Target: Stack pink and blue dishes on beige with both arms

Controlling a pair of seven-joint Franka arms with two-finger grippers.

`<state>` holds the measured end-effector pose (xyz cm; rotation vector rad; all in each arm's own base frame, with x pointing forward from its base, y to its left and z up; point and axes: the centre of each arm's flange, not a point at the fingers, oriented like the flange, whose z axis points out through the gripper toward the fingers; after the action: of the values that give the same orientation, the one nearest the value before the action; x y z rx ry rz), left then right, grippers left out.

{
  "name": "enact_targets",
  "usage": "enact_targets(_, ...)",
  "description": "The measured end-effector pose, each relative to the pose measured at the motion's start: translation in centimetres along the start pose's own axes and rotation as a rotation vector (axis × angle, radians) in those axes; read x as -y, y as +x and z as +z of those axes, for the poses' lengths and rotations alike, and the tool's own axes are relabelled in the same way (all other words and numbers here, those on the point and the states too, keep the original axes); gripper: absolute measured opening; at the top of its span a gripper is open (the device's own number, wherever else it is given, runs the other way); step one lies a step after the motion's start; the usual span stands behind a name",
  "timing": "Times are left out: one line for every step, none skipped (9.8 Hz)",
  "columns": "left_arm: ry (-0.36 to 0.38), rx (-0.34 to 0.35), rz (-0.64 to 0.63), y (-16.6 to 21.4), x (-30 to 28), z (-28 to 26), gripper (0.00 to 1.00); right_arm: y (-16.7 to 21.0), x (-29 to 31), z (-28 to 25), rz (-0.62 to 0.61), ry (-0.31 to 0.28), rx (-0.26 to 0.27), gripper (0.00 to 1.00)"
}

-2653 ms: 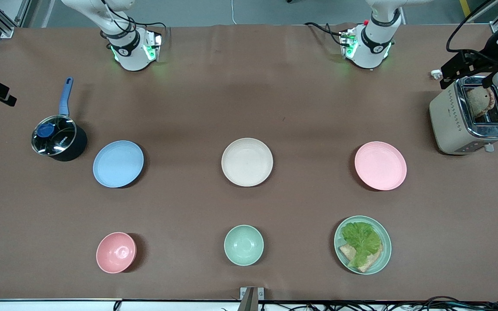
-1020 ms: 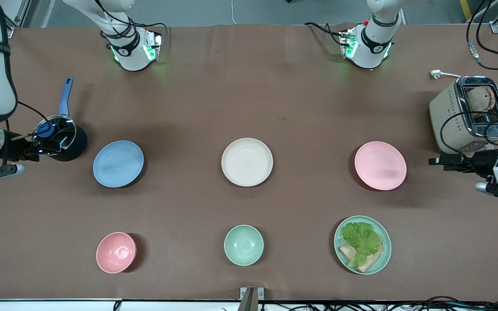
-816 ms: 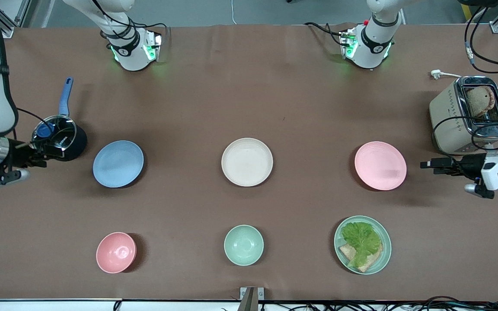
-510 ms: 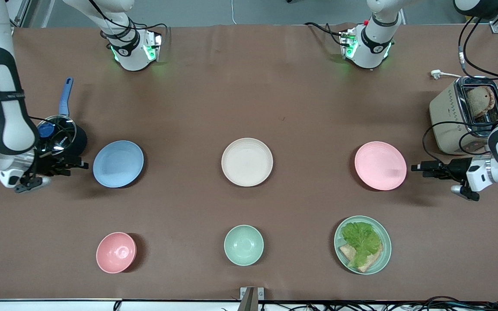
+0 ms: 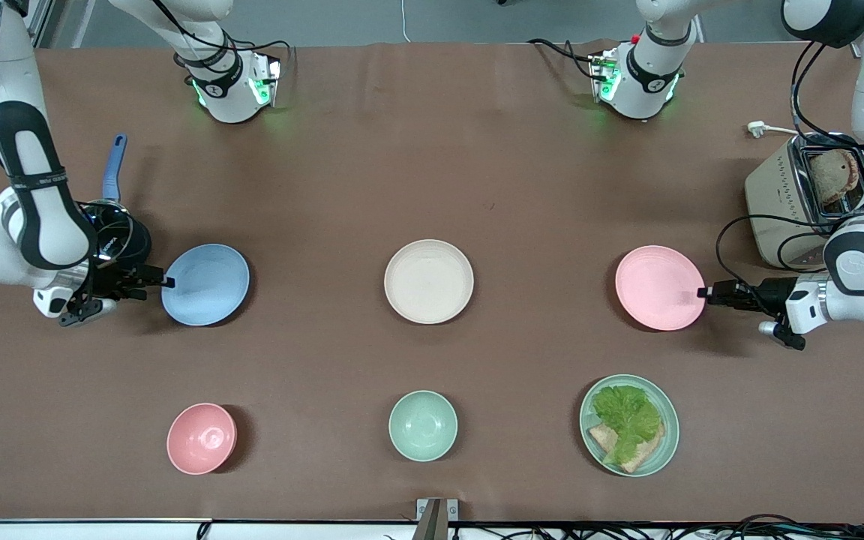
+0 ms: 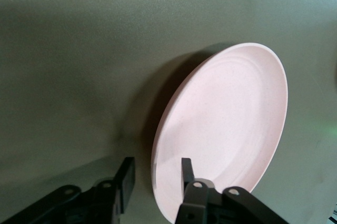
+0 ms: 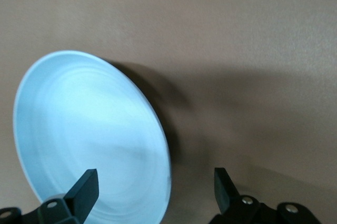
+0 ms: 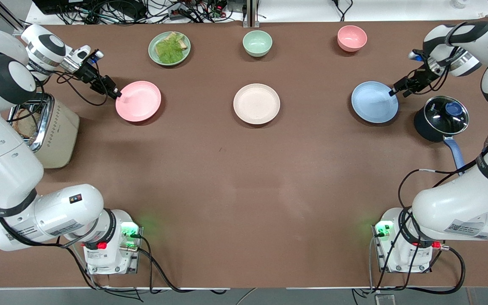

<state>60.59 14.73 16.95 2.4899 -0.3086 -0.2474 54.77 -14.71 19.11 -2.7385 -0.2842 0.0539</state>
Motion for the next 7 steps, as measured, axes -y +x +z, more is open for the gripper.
enact_targets(-0.002, 0.001, 0.002, 0.1, 0.0, 0.4, 0.39, -0.2, 0.0, 0.3, -0.007, -0.002, 0.001, 0.85)
enact_targets(-0.002, 0.001, 0.002, 0.2, 0.1, 0.8, 0.38, -0.3, 0.0, 0.5, 0.000, 0.006, -0.003, 0.79)
enact_targets(-0.002, 0.001, 0.002, 0.2, 0.2, 1.0, 0.35, -0.3, 0.1, 0.7, 0.010, 0.016, -0.011, 0.70)
enact_targets(-0.003, 0.002, 0.001, 0.2, 0.3, 1.3, 0.28, -0.4, 0.0, 1.1, 0.018, 0.024, -0.012, 0.60)
enact_targets(-0.004, 0.003, 0.004, 0.2, 0.3, 1.4, 0.22, -0.4, 0.0, 1.4, 0.026, 0.031, -0.012, 0.54)
enact_targets(-0.004, 0.003, 0.007, 0.3, 0.3, 1.4, 0.17, -0.5, -0.1, 1.6, 0.030, 0.034, -0.011, 0.52)
enact_targets(-0.006, 0.001, 0.013, 0.3, 0.3, 1.3, 0.05, -0.5, -0.1, 1.8, 0.032, 0.036, -0.010, 0.47)
